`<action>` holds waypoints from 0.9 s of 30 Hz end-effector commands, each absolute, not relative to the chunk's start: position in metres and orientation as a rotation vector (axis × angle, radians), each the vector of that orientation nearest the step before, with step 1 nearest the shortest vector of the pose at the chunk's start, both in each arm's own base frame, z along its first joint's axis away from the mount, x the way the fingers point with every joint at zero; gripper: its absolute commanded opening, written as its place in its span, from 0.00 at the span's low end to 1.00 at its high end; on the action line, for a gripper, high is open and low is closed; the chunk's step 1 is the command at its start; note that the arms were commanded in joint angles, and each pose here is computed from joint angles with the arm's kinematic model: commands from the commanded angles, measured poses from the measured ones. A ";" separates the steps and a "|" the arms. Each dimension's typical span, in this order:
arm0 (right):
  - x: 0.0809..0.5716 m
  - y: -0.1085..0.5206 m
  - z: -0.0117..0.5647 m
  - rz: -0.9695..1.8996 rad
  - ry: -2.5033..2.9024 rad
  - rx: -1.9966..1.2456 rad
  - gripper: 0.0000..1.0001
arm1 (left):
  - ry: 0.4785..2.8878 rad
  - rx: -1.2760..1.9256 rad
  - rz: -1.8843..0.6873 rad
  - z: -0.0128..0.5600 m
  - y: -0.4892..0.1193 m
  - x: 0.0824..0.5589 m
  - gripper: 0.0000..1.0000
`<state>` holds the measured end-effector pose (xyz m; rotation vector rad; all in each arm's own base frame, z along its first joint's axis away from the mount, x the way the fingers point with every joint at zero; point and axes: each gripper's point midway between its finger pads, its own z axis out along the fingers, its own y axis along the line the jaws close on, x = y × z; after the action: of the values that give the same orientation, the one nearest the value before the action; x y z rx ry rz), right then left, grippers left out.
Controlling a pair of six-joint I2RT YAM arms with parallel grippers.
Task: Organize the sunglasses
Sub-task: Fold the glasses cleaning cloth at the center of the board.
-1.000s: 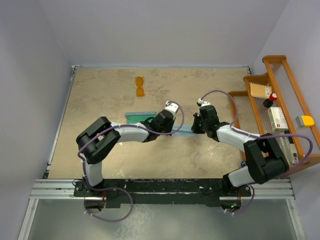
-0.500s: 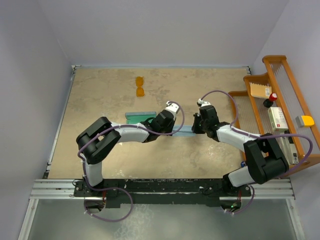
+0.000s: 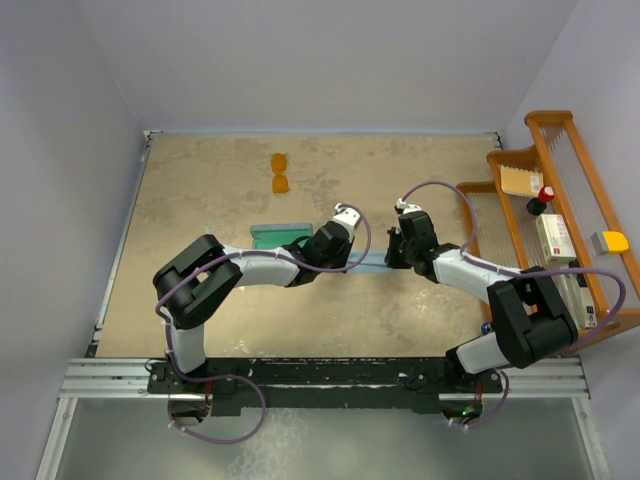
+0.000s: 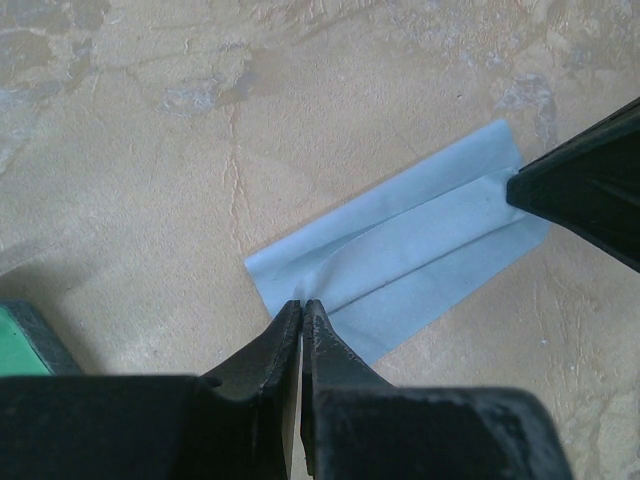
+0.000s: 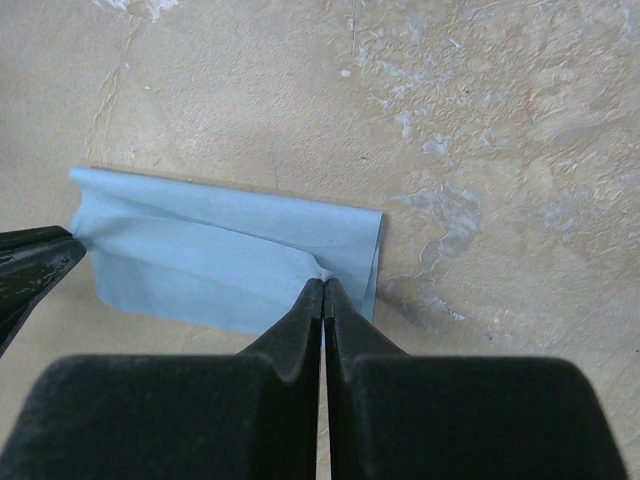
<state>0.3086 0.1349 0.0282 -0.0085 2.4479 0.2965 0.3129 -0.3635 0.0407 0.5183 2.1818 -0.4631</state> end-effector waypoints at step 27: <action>0.327 0.137 0.051 0.268 2.399 -0.002 0.00 | 2.088 0.488 -0.586 0.076 -0.382 0.309 0.00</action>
<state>0.3190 0.1373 0.0409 -0.0059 2.4286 0.2915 0.3050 -0.3653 0.0352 0.5353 2.1852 -0.4865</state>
